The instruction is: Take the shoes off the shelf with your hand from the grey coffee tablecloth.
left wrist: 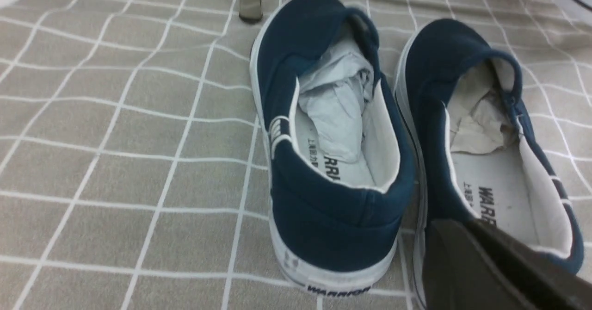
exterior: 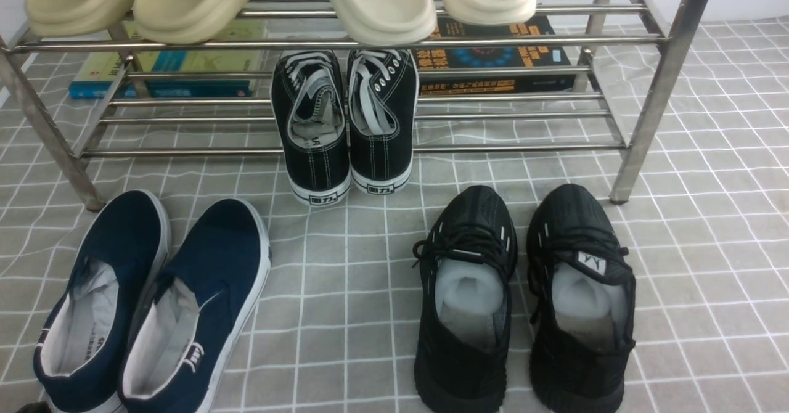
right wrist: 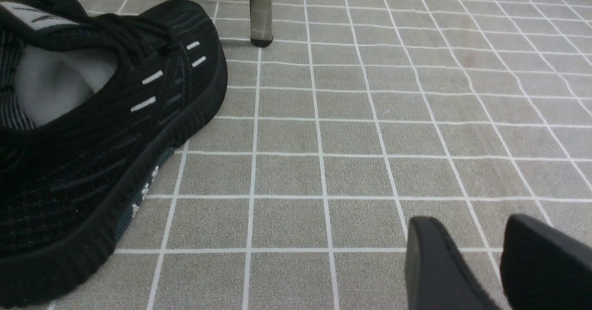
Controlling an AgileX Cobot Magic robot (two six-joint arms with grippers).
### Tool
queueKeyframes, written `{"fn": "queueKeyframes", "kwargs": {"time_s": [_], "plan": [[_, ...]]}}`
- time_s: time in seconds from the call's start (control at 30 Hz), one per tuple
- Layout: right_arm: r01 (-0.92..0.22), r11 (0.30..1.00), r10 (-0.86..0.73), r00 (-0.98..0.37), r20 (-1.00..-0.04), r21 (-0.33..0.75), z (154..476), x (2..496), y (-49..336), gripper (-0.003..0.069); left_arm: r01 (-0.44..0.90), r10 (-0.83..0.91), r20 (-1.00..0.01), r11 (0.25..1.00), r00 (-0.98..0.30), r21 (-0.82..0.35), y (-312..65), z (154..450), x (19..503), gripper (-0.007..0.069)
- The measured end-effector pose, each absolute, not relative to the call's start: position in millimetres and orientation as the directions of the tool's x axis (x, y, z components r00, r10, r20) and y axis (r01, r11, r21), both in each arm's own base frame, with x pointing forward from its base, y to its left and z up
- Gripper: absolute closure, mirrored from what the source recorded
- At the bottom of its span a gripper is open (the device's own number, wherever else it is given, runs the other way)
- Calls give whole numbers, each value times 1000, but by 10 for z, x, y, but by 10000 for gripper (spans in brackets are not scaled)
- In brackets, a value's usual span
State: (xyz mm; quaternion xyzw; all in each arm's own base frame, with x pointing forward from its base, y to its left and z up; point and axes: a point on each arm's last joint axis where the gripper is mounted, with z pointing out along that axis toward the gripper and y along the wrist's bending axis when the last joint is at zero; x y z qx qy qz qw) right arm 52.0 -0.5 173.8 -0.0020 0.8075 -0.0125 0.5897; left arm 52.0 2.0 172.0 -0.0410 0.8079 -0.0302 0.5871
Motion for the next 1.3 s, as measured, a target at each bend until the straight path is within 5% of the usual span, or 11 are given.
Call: {"fn": "queueKeyframes", "kwargs": {"time_s": [1.3], "plan": [[12,1000,-17,-304,-952,-22,1738,520,-5,420,-29,-102,-947,995,-304,-98,19,1719,522,550]]}}
